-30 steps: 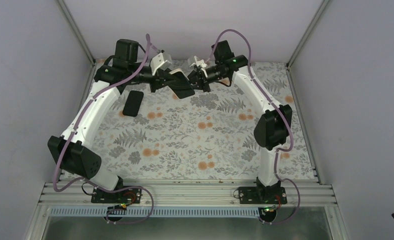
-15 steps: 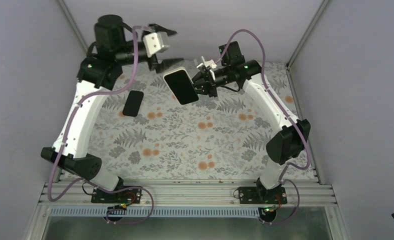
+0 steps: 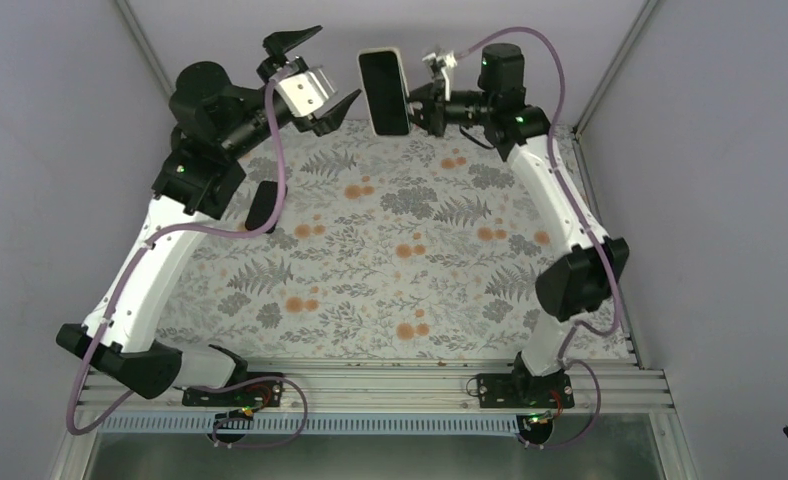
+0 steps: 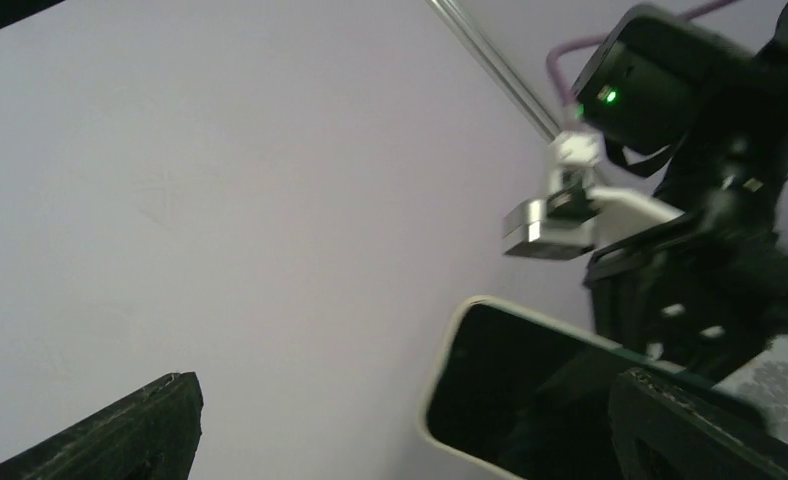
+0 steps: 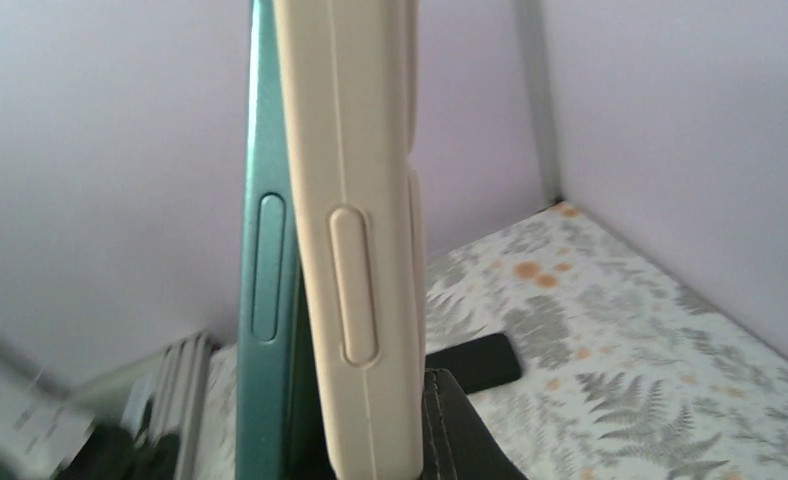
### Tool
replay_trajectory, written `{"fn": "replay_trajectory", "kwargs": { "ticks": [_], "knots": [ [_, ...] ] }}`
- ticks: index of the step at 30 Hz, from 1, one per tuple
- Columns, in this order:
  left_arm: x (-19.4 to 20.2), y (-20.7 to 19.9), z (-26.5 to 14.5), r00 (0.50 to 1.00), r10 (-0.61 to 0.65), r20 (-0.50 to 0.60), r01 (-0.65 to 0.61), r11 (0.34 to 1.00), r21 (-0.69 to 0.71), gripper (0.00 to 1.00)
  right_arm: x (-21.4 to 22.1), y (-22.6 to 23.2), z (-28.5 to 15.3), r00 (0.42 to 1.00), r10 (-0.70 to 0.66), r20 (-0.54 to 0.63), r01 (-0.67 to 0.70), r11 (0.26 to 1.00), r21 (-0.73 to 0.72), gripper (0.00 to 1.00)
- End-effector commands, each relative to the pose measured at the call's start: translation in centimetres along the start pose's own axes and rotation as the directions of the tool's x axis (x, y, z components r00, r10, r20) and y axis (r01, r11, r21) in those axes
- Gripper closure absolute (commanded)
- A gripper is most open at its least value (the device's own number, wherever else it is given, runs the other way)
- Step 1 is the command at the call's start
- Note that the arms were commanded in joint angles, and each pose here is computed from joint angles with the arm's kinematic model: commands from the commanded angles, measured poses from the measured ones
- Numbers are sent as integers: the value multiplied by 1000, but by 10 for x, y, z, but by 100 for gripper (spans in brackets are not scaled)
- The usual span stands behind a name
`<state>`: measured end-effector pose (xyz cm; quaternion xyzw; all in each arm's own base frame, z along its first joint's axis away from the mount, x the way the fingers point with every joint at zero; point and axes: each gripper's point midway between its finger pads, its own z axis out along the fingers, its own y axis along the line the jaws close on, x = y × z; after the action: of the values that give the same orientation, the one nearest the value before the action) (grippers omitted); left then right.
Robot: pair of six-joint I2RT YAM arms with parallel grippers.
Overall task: Take the phone out of the phone case
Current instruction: Remove the phone case from the phone.
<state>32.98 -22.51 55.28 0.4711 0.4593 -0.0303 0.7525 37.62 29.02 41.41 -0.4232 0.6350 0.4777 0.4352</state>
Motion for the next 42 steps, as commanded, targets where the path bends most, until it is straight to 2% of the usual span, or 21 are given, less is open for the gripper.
{"fn": "replay_trajectory", "kwargs": {
  "ticks": [1, 6, 12, 18, 26, 33, 39, 42],
  "knots": [
    [0, 5, 23, 1000, 10, 11, -8, 991, -132, 0, -49, -67, 5, 973, 146, 179, -173, 974, 144, 97],
    [27, -21, 53, 999, 30, -37, -35, 988, -151, 0, -62, -98, 10, 963, 136, 233, -186, 961, 207, 97],
    [61, -32, 74, 996, -3, -86, -17, 972, -234, 5, -89, -104, 0, 953, 83, 292, -165, 949, 268, 97],
    [90, -41, 96, 992, 4, -127, -41, 955, -294, 6, -111, -100, -14, 932, 34, 362, -140, 952, 271, 97],
    [100, -42, 124, 992, -16, -128, -25, 951, -308, 9, -105, -97, -19, 924, 46, 380, -160, 948, 275, 97],
    [115, -41, 131, 989, -8, -149, -47, 931, -361, 12, -111, -82, -25, 921, 34, 387, -146, 954, 263, 97],
    [117, -25, 124, 988, -31, -150, -42, 887, -460, 13, -109, -75, -27, 922, 36, 386, -145, 956, 257, 97],
    [109, -4, 113, 989, -52, -140, -39, 815, -578, 16, -104, -75, -25, 924, 59, 379, -161, 957, 243, 97]
  ]
}}
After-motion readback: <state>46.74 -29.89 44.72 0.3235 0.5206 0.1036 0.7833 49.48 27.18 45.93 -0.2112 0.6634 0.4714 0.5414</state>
